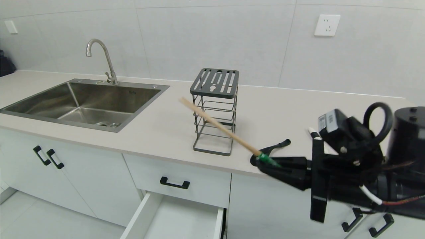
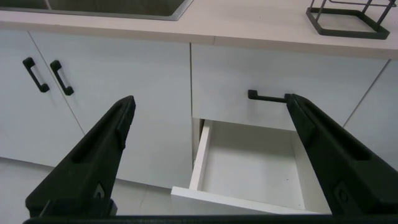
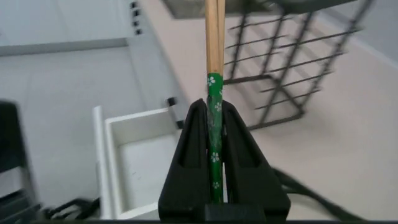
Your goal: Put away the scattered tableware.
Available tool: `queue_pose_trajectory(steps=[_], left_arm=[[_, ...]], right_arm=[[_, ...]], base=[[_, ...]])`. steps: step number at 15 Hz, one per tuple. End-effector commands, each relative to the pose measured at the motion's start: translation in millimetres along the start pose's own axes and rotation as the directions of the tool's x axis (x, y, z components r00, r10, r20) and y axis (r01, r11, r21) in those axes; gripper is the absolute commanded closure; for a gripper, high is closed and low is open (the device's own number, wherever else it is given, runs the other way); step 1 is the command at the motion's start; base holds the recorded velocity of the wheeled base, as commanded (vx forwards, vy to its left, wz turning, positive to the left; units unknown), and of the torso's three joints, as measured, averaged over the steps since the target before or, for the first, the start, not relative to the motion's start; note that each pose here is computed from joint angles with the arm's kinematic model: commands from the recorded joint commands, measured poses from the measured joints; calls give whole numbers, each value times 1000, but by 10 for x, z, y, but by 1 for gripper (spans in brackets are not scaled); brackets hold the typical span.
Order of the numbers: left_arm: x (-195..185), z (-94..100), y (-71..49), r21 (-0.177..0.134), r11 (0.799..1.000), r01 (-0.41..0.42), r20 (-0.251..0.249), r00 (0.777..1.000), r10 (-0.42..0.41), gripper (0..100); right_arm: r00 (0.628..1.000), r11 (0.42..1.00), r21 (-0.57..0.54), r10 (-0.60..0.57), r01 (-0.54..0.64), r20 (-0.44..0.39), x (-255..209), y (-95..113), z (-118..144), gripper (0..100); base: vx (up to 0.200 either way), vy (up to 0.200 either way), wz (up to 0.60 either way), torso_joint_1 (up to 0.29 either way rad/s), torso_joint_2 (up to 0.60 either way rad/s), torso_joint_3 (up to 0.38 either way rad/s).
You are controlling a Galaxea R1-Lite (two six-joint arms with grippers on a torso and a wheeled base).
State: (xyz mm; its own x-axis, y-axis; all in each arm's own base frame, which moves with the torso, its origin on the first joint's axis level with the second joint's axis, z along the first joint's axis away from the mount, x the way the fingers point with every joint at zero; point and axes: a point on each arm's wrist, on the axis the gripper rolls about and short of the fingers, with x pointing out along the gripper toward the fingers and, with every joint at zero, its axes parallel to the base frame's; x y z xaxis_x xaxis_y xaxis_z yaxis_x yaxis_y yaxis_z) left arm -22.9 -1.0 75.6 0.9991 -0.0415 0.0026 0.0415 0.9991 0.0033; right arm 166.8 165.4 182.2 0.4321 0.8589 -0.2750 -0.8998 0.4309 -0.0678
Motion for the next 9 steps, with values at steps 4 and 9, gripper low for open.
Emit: queue_pose_trajectory(steps=[4, 9], left_arm=[[1, 1, 0, 0, 1000, 0, -1, 1000, 0, 0], [1, 1, 0, 0, 1000, 0, -1, 1000, 0, 0]], right_arm=[[990, 994, -6, 112, -113, -87, 137, 232, 233, 100], [968, 999, 11, 40, -39, -248, 601, 223, -118, 100]], base=[[0, 0, 0, 0, 0, 0], [0, 0, 0, 0, 0, 0]])
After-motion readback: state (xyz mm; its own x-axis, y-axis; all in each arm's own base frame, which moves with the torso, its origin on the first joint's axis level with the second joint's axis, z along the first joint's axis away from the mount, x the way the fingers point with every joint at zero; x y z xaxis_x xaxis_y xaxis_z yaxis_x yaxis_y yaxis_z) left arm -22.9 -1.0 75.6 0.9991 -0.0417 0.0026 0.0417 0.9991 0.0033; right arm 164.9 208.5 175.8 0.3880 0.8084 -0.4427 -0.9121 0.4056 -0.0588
